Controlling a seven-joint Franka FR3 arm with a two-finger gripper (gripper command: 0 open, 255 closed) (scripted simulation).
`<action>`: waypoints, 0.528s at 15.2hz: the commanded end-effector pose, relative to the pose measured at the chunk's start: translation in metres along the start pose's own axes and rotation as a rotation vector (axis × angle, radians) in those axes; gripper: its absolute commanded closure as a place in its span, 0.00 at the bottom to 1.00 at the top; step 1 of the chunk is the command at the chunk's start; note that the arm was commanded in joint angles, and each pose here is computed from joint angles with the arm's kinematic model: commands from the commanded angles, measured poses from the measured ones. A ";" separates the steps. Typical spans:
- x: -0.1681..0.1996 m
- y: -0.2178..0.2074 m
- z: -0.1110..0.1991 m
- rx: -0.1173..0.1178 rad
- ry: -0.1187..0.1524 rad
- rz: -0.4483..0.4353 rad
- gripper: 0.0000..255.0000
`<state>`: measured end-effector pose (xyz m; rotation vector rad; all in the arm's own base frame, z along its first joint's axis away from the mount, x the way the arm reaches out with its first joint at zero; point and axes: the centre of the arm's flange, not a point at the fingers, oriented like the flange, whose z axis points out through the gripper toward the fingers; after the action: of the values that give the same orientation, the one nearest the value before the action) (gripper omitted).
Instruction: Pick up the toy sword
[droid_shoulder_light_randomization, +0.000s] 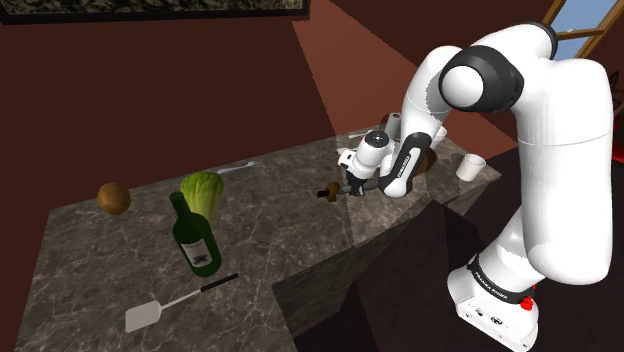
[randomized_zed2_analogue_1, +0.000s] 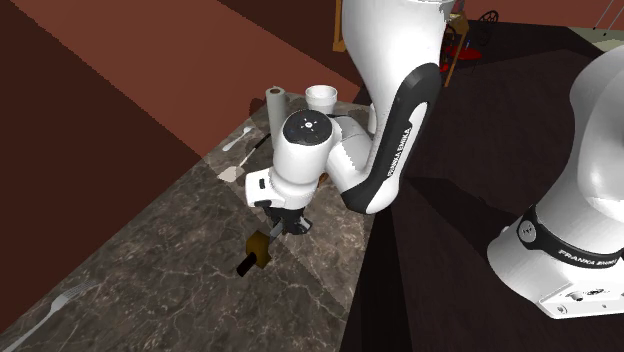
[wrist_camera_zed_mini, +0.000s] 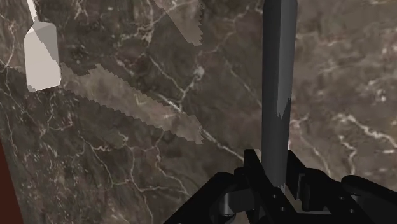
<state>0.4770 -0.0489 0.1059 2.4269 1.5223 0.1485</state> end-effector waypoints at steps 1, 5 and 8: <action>0.000 0.000 0.000 0.000 0.000 0.000 1.00; 0.000 0.000 0.000 0.000 0.000 0.000 1.00; -0.001 0.003 -0.010 0.000 0.000 0.000 1.00</action>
<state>0.4774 -0.0487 0.1118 2.4272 1.5227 0.1482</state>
